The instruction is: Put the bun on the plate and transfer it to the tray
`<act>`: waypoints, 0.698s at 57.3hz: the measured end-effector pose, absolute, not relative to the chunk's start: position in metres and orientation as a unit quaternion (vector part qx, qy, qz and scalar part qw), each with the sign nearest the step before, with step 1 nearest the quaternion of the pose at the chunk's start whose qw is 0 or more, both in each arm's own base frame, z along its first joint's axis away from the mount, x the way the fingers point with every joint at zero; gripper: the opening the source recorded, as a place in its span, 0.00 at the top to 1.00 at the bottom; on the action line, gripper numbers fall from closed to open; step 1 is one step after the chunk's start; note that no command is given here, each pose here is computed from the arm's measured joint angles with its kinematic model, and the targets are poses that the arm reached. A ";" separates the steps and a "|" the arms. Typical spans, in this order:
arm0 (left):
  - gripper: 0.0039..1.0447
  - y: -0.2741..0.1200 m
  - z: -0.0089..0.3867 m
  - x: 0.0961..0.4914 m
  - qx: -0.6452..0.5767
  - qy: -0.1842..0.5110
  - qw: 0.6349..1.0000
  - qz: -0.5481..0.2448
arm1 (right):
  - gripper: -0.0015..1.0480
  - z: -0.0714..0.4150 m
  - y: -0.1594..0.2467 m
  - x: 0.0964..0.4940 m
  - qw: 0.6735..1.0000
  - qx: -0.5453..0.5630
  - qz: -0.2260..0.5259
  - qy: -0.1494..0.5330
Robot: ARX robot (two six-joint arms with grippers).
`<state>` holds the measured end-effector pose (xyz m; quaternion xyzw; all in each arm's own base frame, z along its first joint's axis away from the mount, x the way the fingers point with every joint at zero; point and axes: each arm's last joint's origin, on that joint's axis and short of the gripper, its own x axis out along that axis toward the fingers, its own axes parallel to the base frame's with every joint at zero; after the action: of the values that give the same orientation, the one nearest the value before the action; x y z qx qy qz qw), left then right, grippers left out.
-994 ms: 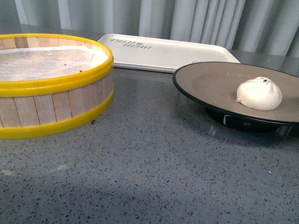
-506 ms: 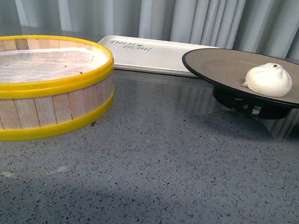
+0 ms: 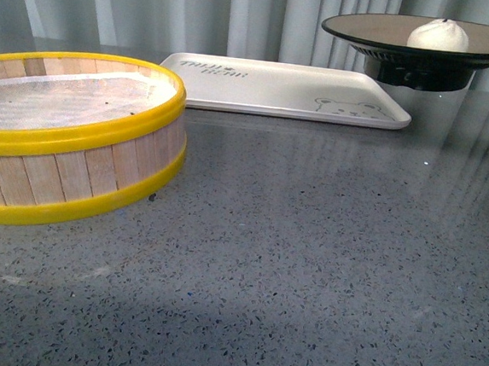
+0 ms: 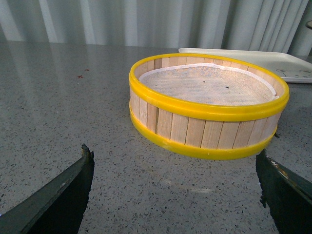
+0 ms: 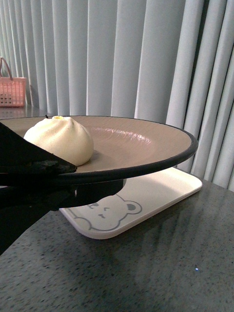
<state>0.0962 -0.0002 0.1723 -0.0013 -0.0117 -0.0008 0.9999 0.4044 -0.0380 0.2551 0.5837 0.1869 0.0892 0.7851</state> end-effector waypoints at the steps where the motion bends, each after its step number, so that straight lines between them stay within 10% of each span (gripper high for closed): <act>1: 0.06 0.000 0.172 0.096 -0.001 -0.012 1.000 -0.001 | 0.97 0.255 -0.038 0.407 0.785 0.584 0.089 0.188; 40: 0.06 0.000 0.172 0.096 -0.001 -0.012 1.000 -0.001 | 0.97 0.240 -0.004 0.500 0.773 0.584 0.096 0.226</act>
<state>0.0962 -0.0002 0.1723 -0.0013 -0.0117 -0.0010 0.9999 0.5004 -0.0039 0.2404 0.5845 0.2259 0.0960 0.7734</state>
